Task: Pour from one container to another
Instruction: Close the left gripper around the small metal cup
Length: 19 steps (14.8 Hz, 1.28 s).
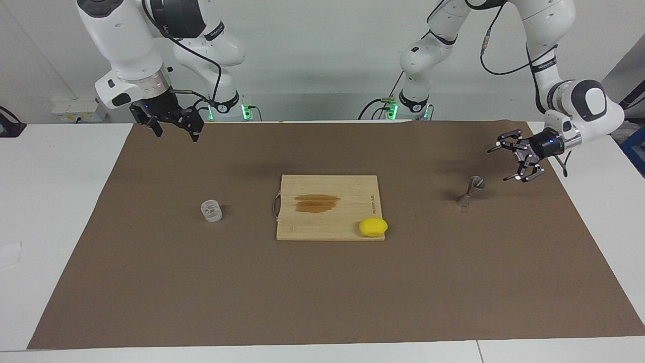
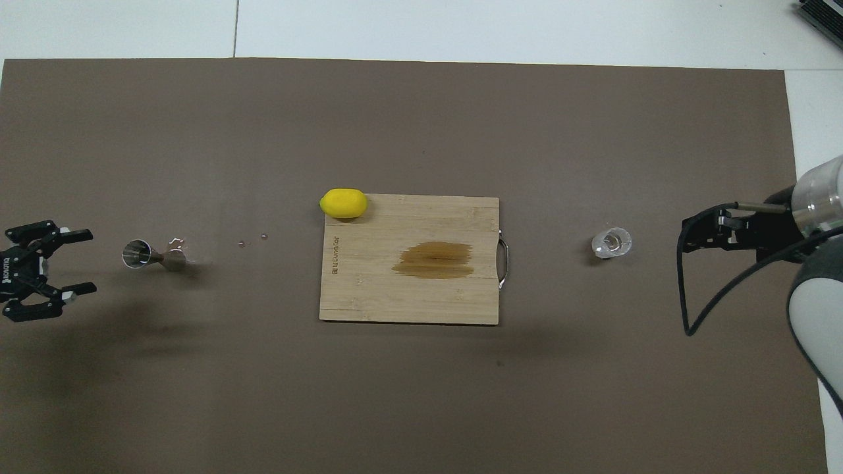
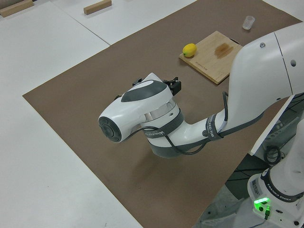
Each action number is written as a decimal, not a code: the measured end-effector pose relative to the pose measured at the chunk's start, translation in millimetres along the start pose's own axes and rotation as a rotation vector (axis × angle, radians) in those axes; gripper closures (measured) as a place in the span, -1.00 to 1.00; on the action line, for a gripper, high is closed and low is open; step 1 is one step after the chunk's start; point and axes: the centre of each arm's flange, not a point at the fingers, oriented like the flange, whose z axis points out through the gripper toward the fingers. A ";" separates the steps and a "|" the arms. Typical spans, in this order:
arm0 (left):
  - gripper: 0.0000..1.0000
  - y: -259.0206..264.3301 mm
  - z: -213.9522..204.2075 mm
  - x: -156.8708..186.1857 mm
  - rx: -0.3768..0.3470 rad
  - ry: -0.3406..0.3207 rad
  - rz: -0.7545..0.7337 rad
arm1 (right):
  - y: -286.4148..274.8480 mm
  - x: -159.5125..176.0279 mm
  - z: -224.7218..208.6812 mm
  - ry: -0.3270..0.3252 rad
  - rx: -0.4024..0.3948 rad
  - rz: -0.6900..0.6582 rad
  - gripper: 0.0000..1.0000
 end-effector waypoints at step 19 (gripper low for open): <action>-1.00 -7.8 37.2 -84.9 0.073 0.255 0.154 | 0.2 -2.1 4.1 -0.008 -0.002 0.004 -0.97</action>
